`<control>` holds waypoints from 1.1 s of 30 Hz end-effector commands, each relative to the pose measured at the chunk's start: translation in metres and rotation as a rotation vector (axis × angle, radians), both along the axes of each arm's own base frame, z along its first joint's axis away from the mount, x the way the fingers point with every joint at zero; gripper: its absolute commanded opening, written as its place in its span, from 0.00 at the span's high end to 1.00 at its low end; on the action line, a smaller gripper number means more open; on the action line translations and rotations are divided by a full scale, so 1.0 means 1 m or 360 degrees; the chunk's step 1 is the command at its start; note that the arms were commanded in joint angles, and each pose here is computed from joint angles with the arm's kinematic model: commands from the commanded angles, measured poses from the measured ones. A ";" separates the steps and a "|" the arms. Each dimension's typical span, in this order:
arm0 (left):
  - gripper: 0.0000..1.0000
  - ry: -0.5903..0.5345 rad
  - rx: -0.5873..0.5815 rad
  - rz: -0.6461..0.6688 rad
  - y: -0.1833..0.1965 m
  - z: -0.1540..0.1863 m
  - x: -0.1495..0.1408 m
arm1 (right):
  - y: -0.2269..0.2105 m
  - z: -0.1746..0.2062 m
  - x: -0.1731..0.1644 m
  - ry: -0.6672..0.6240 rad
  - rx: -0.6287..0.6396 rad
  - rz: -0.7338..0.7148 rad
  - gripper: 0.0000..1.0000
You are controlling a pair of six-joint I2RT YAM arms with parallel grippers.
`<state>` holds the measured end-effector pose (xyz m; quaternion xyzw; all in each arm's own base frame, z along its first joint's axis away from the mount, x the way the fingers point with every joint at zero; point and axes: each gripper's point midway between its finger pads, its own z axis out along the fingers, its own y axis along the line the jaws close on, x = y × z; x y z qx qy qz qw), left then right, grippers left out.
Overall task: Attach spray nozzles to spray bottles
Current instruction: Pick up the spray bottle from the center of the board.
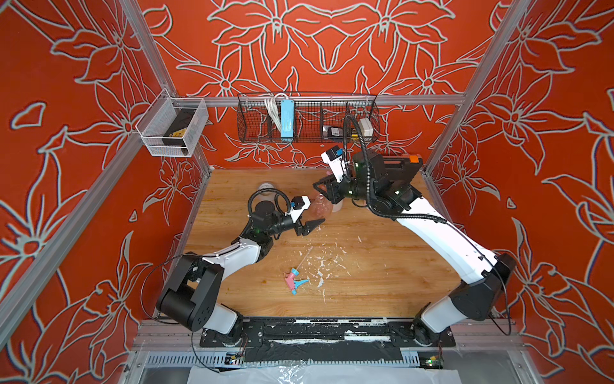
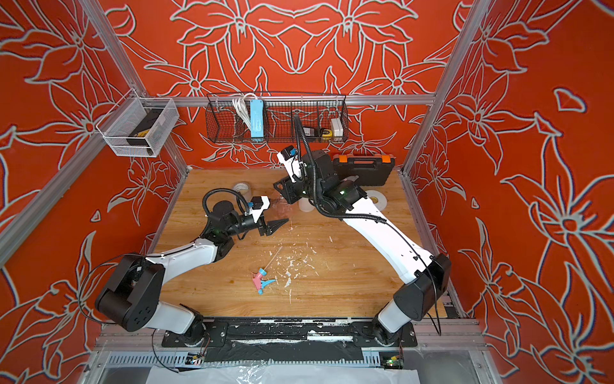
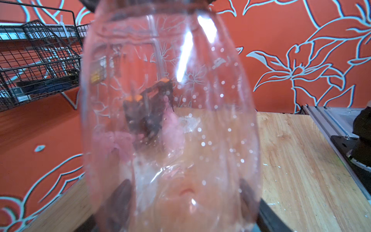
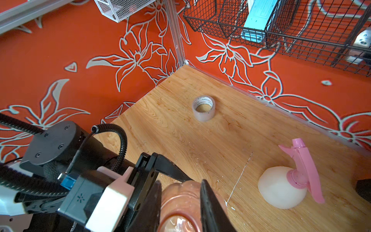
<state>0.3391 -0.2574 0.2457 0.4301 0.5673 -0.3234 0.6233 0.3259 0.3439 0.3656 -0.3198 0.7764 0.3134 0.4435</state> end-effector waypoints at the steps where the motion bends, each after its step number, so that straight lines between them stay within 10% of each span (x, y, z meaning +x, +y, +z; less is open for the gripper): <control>1: 0.36 -0.0082 0.0013 -0.0048 -0.004 0.014 -0.005 | 0.009 0.014 -0.008 -0.0042 0.0036 0.0071 0.97; 15: 0.49 0.0002 0.0031 -0.0065 -0.006 0.011 -0.001 | 0.010 0.016 -0.009 -0.0050 0.0035 0.0076 0.78; 24: 0.49 0.0062 0.0003 -0.0064 -0.003 0.008 0.000 | 0.002 0.031 -0.011 -0.0094 0.0053 0.0042 0.40; 33: 0.51 0.0094 -0.0074 0.0083 0.028 0.018 0.017 | -0.027 0.049 -0.016 -0.0149 0.0026 -0.0071 0.33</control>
